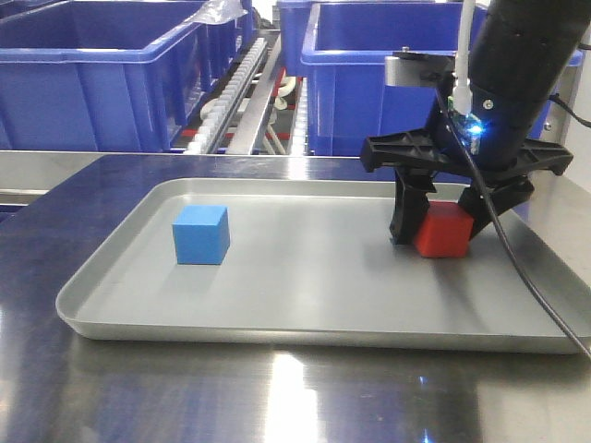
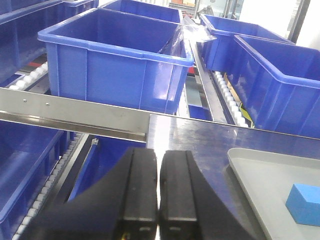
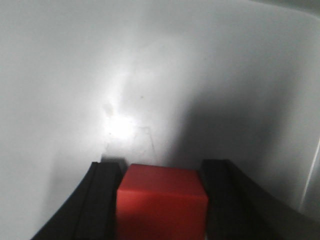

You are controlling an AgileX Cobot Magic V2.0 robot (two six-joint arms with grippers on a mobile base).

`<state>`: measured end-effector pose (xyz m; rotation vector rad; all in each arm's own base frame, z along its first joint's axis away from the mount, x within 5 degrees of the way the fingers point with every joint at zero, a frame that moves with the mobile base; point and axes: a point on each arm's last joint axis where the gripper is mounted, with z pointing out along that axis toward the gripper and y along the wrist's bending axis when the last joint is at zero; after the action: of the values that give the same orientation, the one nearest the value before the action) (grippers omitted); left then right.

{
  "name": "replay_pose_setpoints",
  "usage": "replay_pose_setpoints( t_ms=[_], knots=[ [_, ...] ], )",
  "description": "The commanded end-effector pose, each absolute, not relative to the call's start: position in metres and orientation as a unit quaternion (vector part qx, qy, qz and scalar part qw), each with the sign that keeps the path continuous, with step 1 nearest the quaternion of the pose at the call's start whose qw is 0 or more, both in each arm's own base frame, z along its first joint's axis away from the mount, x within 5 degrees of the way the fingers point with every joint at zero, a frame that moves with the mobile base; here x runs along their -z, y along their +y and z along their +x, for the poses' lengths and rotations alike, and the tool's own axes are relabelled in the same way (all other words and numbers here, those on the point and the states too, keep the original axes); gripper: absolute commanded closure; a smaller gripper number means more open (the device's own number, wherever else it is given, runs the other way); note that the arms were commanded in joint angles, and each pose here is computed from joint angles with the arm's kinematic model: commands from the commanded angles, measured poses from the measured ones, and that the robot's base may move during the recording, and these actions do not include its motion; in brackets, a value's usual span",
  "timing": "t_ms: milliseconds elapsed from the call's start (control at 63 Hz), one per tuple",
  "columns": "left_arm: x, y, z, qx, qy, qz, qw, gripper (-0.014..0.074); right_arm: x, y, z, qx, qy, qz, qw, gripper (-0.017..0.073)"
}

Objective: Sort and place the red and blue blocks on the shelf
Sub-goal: 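Lower the right gripper over the red cube and close on it, then lift the red cube with the right gripper off the tray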

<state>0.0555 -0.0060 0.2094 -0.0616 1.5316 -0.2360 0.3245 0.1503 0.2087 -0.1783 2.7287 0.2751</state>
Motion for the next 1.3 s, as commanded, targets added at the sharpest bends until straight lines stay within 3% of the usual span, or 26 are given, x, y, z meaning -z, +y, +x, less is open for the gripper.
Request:
replay_pose_setpoints(
  t_ms=[0,270,699,842,1080,1287],
  knots=[
    [-0.206,-0.006,0.055,0.115,0.668,-0.031,0.735,0.0467,-0.233,0.151,0.325,-0.11,0.965,-0.067,0.229,0.0349],
    [-0.206,-0.006,0.055,0.115,0.668,-0.031,0.735,0.0467,-0.266,0.146,0.314,-0.124,0.952,-0.069,0.272,0.0512],
    [-0.206,-0.006,0.055,0.115,0.668,-0.031,0.735,0.0467,-0.372,0.109,0.251,-0.148,0.844,-0.093,0.508,0.051],
    [-0.206,-0.006,0.055,0.115,0.668,-0.031,0.735,0.0467,-0.378,0.09,0.223,-0.133,0.825,-0.096,0.54,0.051],
    [-0.206,-0.006,0.055,0.115,0.668,-0.031,0.735,0.0467,-0.366,0.043,0.173,-0.101,0.815,-0.039,0.569,0.051],
    [-0.206,-0.006,0.055,0.115,0.668,-0.031,0.735,0.0467,-0.35,0.019,0.131,-0.079,0.798,-0.002,0.597,0.051]
  ],
)
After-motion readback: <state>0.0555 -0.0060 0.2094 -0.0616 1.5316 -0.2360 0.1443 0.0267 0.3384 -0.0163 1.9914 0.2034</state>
